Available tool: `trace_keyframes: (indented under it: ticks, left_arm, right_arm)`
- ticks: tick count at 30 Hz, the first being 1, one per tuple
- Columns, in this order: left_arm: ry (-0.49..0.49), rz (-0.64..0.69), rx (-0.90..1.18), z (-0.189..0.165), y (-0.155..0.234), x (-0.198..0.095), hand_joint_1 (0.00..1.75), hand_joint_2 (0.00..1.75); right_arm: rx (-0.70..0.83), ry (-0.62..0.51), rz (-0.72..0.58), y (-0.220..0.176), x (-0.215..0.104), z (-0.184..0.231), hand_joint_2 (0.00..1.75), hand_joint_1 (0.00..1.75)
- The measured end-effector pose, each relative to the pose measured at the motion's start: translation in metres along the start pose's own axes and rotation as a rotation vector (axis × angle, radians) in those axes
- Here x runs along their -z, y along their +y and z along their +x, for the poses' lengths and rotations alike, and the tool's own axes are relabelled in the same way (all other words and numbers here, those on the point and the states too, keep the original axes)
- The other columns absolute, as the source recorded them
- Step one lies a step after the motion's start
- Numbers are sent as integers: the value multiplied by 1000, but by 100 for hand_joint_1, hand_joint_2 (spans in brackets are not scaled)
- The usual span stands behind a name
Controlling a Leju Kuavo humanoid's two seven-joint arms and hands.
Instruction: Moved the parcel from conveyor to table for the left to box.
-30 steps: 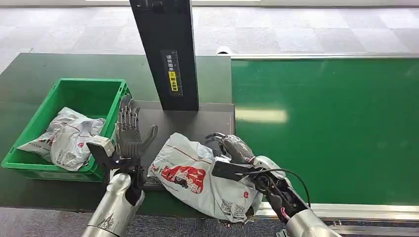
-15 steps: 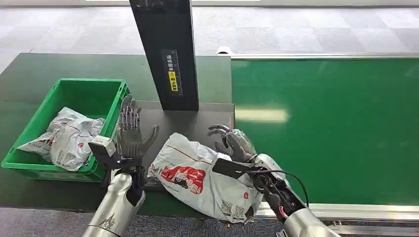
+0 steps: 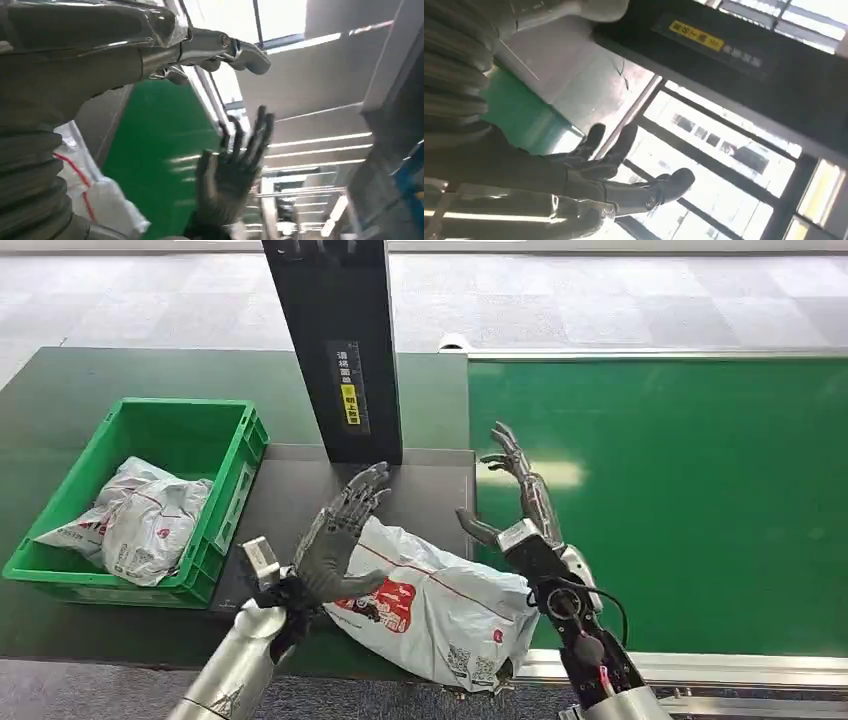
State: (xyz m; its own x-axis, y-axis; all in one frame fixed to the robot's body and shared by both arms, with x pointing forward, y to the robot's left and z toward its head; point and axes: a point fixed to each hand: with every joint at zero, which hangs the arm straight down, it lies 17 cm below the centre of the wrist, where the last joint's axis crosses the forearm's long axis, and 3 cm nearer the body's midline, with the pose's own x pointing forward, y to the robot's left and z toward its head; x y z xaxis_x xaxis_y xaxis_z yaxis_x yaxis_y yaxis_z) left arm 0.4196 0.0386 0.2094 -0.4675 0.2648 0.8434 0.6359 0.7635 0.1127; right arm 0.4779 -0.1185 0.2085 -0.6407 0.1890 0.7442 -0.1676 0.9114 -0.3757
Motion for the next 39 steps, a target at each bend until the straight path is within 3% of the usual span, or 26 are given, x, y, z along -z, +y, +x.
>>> trace_keyframes:
  ticks: [5,14,16,20,24,27,37,38,39]
  left_arm:
    - [41,-90,156,-14,-20,-8,0,175]
    - [208,-425,356,-69,-69,-57,0,175]
    - [293,-474,415,-88,-68,-70,0,175]
    - [502,-492,619,-137,-41,-89,0,175]
    - [629,-456,789,-165,-9,-88,0,175]
    - [667,-459,822,-173,-3,-88,0,175]
    - [732,-458,855,-184,5,-88,0,175]
    - [736,-458,857,-185,5,-88,141,175]
    - [739,-457,859,-185,6,-87,166,175]
  right_arm:
    - [137,10,-144,-46,-19,5,175,0]
    - [154,-6,-165,-57,-33,14,175,0]
    - [154,-6,-165,-57,-34,15,175,0]
    - [177,-5,-168,-57,-35,16,175,0]
    - [441,26,-112,-38,-33,19,175,0]
    - [547,46,-84,-25,-34,18,175,0]
    - [627,118,-44,2,-36,7,175,0]
    - [649,134,-36,7,-35,5,175,0]
    - [666,150,-28,11,-33,2,175,0]
